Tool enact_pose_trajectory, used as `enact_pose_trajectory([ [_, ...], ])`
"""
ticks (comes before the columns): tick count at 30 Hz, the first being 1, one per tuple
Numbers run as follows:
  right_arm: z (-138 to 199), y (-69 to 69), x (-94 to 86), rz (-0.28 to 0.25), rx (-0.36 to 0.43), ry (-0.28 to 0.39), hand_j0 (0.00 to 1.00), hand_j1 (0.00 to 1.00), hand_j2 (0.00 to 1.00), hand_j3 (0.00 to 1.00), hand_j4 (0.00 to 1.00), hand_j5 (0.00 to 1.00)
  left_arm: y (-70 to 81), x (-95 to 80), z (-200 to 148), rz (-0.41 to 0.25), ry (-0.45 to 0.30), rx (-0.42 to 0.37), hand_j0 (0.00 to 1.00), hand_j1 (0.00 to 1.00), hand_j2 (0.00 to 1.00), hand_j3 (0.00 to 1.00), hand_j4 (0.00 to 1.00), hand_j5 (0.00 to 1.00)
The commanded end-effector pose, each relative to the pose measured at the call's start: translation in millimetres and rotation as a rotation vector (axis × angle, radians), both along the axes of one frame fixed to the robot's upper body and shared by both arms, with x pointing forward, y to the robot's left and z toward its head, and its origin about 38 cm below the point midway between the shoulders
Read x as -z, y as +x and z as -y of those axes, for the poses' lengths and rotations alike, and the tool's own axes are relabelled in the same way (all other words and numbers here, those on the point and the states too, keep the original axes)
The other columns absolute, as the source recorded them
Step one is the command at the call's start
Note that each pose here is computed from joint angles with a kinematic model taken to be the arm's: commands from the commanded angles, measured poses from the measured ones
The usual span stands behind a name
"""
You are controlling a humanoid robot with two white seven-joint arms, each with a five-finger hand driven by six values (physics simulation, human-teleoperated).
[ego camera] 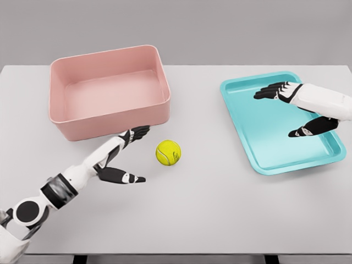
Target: Put the tennis from the blue tray into the pink basket with both arms
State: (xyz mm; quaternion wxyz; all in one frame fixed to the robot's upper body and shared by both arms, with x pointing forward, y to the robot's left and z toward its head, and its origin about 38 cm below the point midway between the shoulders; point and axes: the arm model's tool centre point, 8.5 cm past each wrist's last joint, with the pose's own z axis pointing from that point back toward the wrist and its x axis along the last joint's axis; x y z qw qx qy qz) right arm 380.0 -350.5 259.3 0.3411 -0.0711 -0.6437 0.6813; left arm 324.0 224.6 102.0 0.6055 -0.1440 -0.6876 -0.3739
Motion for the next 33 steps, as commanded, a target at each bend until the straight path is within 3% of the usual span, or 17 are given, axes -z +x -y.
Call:
enact_pose_trajectory([
  [1,-2.6,-1.9,-3.8,0.006,-0.01,0.002,1.0,1.0,1.0,1.0,1.0,1.0,-1.1,2.6,5.2,-0.002,0.005,0.007,1.0,1.0,1.0,1.0,1.0,1.0],
  [7,-3.1,-1.9,-4.7,0.008,-0.012,0.004,1.0,1.0,1.0,1.0,1.0,1.0,1.9,3.8,10.8,-0.018,0.013,0.005,1.0,1.0,1.0,1.0,1.0,1.0],
  [16,-8.0,-3.4,-4.3,0.011,-0.025,0.011,1.0,1.0,1.0,1.0,1.0,1.0,7.5,1.8,32.1,0.025,0.009,0.019,1.0,1.0,1.0,1.0,1.0,1.0],
  [33,-8.1,-4.5,-0.6,0.002,-0.024,0.011,1.0,1.0,1.0,1.0,1.0,1.0,19.9,10.6,39.0,-0.014,0.036,-0.017,1.0,1.0,1.0,1.0,1.0,1.0],
])
